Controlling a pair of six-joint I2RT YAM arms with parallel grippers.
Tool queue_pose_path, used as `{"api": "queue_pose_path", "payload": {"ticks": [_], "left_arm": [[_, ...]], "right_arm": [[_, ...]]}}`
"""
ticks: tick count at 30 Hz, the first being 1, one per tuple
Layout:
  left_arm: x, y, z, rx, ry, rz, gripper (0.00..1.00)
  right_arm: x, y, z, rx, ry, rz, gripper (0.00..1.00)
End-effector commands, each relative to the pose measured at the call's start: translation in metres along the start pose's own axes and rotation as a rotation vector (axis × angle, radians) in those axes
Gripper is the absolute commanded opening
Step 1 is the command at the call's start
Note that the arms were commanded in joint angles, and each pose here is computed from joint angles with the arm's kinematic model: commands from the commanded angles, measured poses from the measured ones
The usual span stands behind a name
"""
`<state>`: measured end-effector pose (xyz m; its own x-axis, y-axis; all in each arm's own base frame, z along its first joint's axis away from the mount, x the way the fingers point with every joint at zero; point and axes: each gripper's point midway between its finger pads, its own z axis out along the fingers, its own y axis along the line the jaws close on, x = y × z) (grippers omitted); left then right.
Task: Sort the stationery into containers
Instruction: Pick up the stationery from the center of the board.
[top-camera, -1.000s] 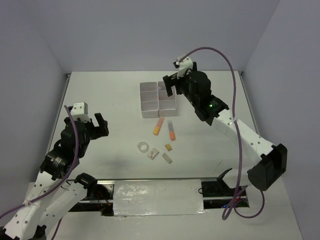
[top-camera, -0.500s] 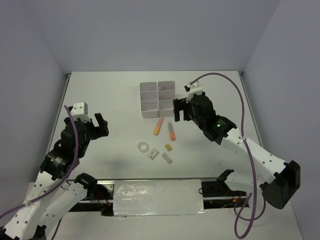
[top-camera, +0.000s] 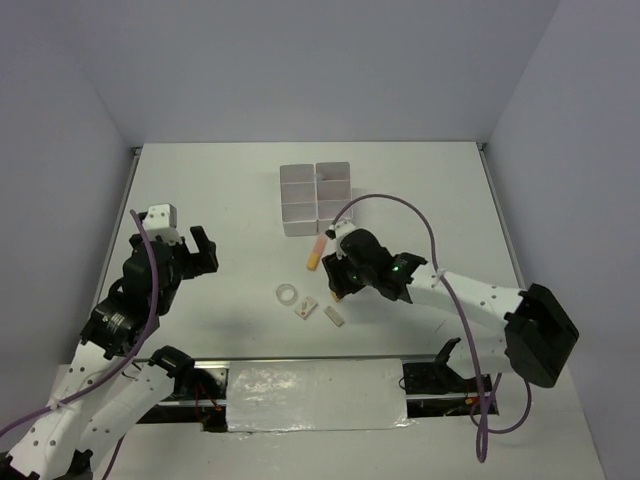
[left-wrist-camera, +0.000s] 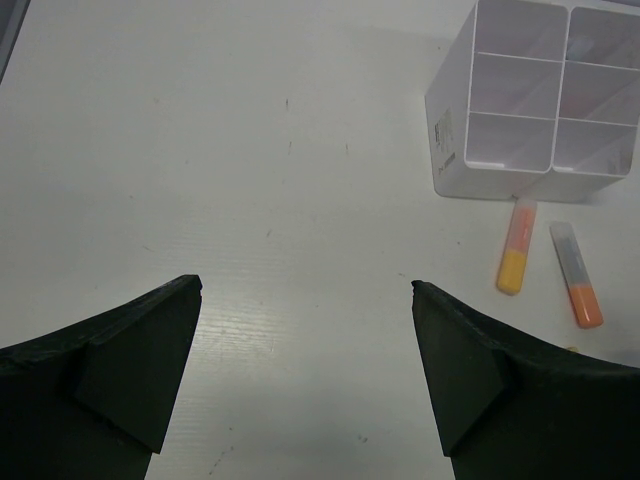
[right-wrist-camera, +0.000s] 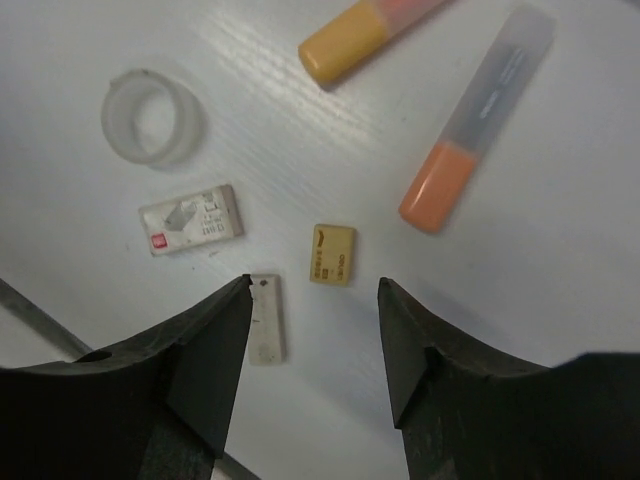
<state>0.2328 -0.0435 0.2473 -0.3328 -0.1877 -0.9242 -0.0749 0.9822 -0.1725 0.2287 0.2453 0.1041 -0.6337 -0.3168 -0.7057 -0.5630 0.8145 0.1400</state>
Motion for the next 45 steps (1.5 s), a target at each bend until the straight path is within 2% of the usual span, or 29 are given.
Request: {"api": "queue_pose_path", "payload": {"ticks": [1, 8, 13, 17, 22, 25, 27, 30, 36, 41, 42, 45], "left_arm": [[-0.011, -0.004, 0.000, 0.013, -0.027, -0.008, 0.99], [-0.011, -0.004, 0.000, 0.012, -0.028, -0.007, 0.99], [-0.010, -0.004, 0.001, 0.014, -0.023, -0.004, 0.99], [-0.010, -0.004, 0.000, 0.016, -0.021, -0.003, 0.99], [-0.010, -0.003, 0.000, 0.011, -0.026, -0.006, 0.99], [-0.011, -0.003, -0.001, 0.012, -0.028, -0.007, 0.99], [-0.010, -0.004, 0.000, 0.016, -0.024, -0.004, 0.99], [-0.010, -0.004, 0.000, 0.014, -0.023, -0.005, 0.99], [-0.011, -0.003, -0.001, 0.013, -0.030, -0.008, 0.99], [-0.011, -0.004, -0.001, 0.020, -0.027, -0.006, 0.99], [-0.011, -0.004, -0.001, 0.017, -0.028, -0.006, 0.99], [-0.012, -0.002, -0.002, 0.011, -0.033, -0.009, 0.99]], "right_arm": [[0.015, 0.006, 0.020, 0.006, 0.044, 0.021, 0.59], [0.052, 0.007, 0.054, 0.047, 0.179, -0.004, 0.49], [0.051, 0.009, 0.057, 0.058, 0.173, -0.011, 0.51], [0.051, 0.004, 0.060, 0.089, 0.174, -0.019, 0.57], [0.056, 0.000, 0.067, 0.123, 0.217, -0.028, 0.54], [0.058, -0.001, 0.066, 0.135, 0.219, -0.034, 0.48], [0.056, 0.002, 0.065, 0.120, 0.214, -0.041, 0.29], [0.052, 0.006, 0.063, 0.106, 0.212, -0.052, 0.17], [0.003, 0.028, 0.041, 0.015, 0.065, -0.040, 0.00], [-0.041, 0.011, 0.024, 0.102, -0.040, -0.062, 0.00], [-0.060, 0.011, 0.022, 0.105, -0.071, -0.060, 0.00], [-0.092, -0.009, 0.036, 0.145, -0.078, -0.074, 0.01]]}}
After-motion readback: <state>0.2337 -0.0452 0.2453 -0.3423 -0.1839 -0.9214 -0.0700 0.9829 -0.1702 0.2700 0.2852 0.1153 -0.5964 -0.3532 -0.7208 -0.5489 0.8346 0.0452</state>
